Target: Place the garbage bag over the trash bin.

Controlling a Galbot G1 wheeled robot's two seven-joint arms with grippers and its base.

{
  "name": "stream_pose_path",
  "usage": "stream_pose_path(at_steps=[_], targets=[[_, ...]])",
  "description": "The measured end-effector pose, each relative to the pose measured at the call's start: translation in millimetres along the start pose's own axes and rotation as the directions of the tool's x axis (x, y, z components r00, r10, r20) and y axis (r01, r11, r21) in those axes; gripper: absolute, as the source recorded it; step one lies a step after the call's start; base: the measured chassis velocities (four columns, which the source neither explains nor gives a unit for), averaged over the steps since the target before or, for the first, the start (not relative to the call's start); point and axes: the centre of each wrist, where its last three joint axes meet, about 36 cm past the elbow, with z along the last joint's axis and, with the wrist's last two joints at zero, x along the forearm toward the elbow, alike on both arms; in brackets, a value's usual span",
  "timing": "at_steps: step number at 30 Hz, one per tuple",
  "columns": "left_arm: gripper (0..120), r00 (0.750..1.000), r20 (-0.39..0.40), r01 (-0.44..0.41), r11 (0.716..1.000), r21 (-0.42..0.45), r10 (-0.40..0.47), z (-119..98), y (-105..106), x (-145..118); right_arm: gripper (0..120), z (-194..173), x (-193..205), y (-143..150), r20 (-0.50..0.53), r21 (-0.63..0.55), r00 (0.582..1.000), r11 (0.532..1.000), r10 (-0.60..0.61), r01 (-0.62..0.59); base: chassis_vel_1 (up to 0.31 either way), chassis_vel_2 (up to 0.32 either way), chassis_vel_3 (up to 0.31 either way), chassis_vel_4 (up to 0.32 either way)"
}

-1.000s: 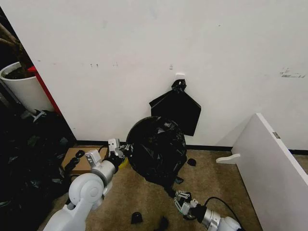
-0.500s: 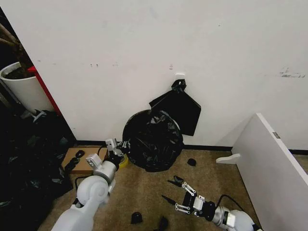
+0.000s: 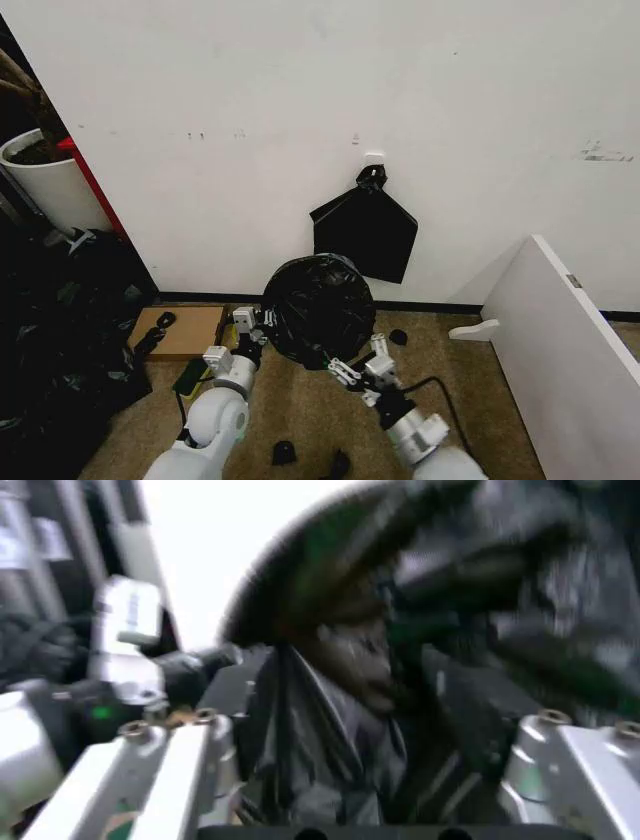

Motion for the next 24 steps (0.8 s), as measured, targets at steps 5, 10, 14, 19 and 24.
stream_pose_path(at_steps=[5,10,14,19,24], targets=[[0,0.999,0.018,-0.027,0.998,-0.053,0.028,10,-3,-1,36,-15,-14,22,-0.138,-0.075,0.982,0.987,0.128,-0.139,0.000,0.000,0.000,0.000],[0,0.999,0.019,-0.030,0.996,-0.081,0.031,17,-4,4,18,-18,-42,26,-0.195,-0.039,0.946,0.962,0.257,-0.270,0.000,0.000,0.000,0.000],[0,0.999,0.018,-0.031,0.996,-0.081,0.033,18,-7,6,4,-16,-59,28,-0.208,-0.019,0.926,0.946,0.314,-0.325,0.000,0.000,0.000,0.000],[0,0.999,0.032,-0.037,0.996,-0.077,0.040,13,-11,6,0,-8,-75,37,-0.226,0.008,0.914,0.939,0.335,-0.343,0.000,0.000,0.000,0.000],[0,0.998,0.042,-0.042,0.996,-0.072,0.045,8,-14,8,0,3,-84,41,-0.244,0.084,0.891,0.924,0.383,-0.374,0.000,0.000,0.000,0.000]])
